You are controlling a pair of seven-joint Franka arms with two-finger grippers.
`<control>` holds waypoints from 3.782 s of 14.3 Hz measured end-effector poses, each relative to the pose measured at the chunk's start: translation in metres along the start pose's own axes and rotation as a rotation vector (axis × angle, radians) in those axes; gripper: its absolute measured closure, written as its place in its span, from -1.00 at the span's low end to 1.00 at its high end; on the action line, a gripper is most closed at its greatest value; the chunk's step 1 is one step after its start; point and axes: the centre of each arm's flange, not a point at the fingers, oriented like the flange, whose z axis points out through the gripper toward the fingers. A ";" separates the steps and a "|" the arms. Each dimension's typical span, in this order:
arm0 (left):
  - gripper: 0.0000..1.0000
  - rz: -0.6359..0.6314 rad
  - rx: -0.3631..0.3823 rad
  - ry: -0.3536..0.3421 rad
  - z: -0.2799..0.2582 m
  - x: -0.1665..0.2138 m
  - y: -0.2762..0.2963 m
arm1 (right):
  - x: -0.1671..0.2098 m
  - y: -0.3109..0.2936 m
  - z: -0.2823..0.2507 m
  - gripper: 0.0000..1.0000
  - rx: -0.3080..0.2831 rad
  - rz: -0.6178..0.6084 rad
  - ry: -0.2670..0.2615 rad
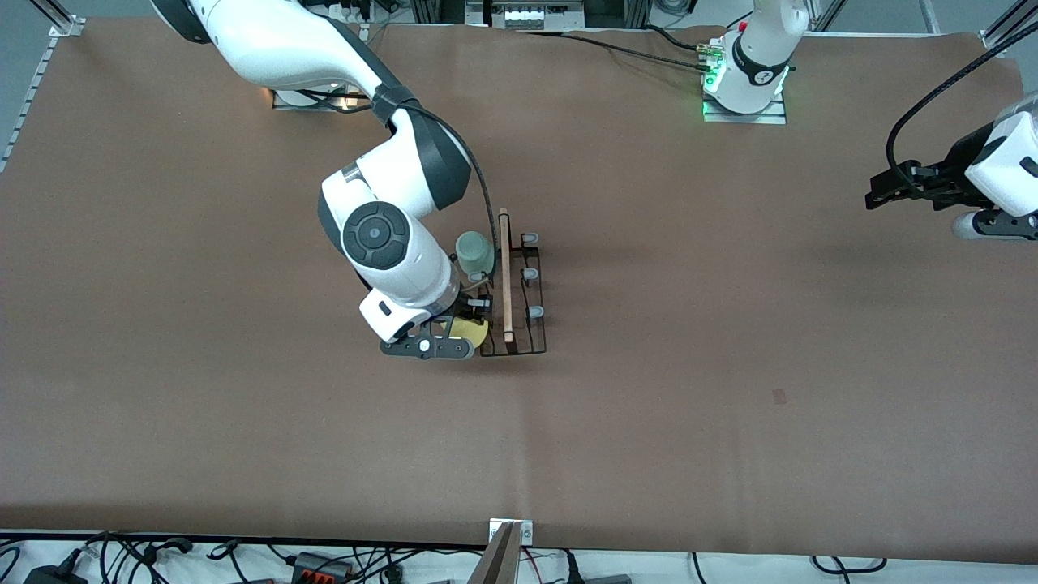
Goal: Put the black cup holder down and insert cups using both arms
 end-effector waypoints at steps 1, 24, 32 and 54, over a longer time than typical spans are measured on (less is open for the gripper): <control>-1.00 0.000 0.000 0.000 0.000 0.000 0.000 | -0.002 -0.002 0.001 -0.37 -0.001 -0.001 -0.002; -1.00 -0.001 0.000 -0.004 0.000 0.000 0.000 | -0.008 -0.011 0.033 -1.00 -0.025 0.007 -0.034; -1.00 0.000 0.000 -0.004 0.000 0.000 0.000 | 0.057 0.139 -0.088 -1.00 -0.035 0.117 0.004; -1.00 -0.001 0.000 -0.005 0.000 -0.001 0.000 | 0.015 0.438 -0.259 -1.00 -0.106 -0.015 0.031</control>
